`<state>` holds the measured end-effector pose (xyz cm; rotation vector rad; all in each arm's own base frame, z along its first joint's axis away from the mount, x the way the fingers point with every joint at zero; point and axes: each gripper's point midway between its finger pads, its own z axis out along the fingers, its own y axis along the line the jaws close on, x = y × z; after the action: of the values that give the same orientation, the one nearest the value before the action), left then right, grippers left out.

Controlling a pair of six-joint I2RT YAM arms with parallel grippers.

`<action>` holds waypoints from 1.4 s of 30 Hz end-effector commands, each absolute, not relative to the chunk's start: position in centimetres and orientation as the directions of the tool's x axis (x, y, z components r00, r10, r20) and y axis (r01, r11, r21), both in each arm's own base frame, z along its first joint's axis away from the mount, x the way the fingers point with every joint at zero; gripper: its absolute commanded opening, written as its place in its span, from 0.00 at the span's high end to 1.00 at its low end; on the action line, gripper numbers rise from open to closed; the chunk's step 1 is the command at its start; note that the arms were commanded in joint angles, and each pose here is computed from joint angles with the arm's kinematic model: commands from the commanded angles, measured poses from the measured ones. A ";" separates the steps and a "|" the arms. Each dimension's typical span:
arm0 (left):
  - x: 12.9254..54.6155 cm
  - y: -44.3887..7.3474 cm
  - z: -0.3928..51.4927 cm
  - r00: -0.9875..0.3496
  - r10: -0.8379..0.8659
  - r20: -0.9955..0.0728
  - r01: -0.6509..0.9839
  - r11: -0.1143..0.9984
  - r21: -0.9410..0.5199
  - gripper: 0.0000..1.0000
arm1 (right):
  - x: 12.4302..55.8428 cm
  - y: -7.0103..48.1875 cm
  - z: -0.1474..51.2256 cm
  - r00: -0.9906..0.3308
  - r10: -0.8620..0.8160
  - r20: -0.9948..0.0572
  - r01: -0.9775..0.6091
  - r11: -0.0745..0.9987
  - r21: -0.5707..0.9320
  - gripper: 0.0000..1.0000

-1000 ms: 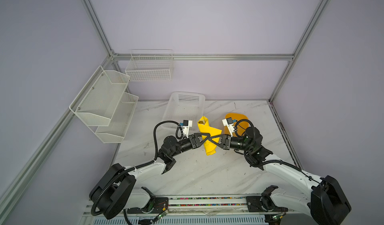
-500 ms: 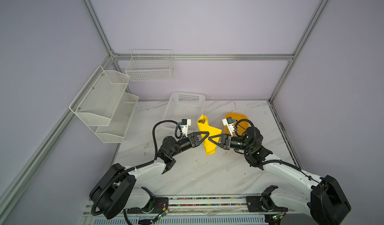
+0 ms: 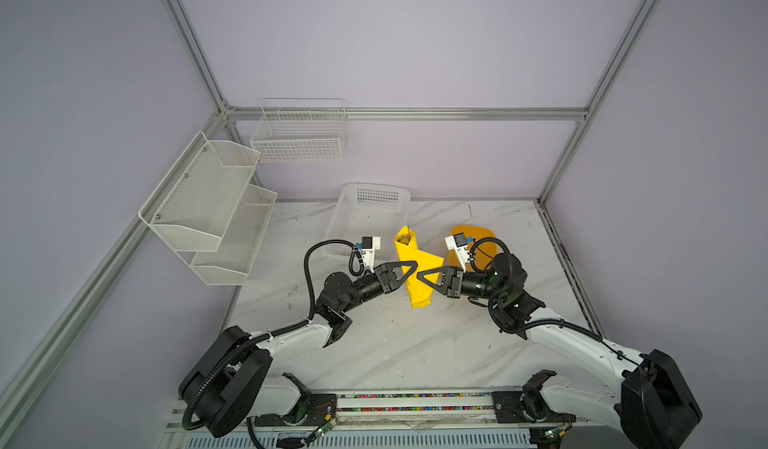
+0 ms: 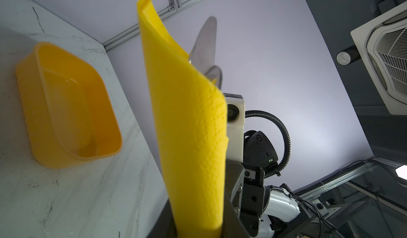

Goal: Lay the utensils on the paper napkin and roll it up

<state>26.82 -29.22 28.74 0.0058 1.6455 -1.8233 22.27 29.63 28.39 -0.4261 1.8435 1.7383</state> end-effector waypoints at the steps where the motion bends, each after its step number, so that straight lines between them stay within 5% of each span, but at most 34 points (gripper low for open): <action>1: 26.9 -28.7 32.9 -0.718 -0.518 -0.465 0.566 -0.046 -0.823 0.78 | 22.3 29.6 29.9 -0.758 0.166 -0.631 -0.628 0.076 0.774 0.93; 17: 27.1 -28.2 33.1 -0.701 -0.550 -0.454 0.566 -0.041 -0.823 0.88 | 22.4 29.4 29.8 -0.759 0.177 -0.627 -0.623 0.086 0.778 0.89; 42: 27.0 -27.6 33.8 -0.681 -0.579 -0.449 0.574 -0.041 -0.818 0.90 | 23.5 28.2 29.5 -0.757 0.247 -0.605 -0.581 0.167 0.796 0.81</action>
<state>27.65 -28.64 29.32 -0.0547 1.6035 -1.8029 23.40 28.84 28.89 -0.3407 1.8307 1.6881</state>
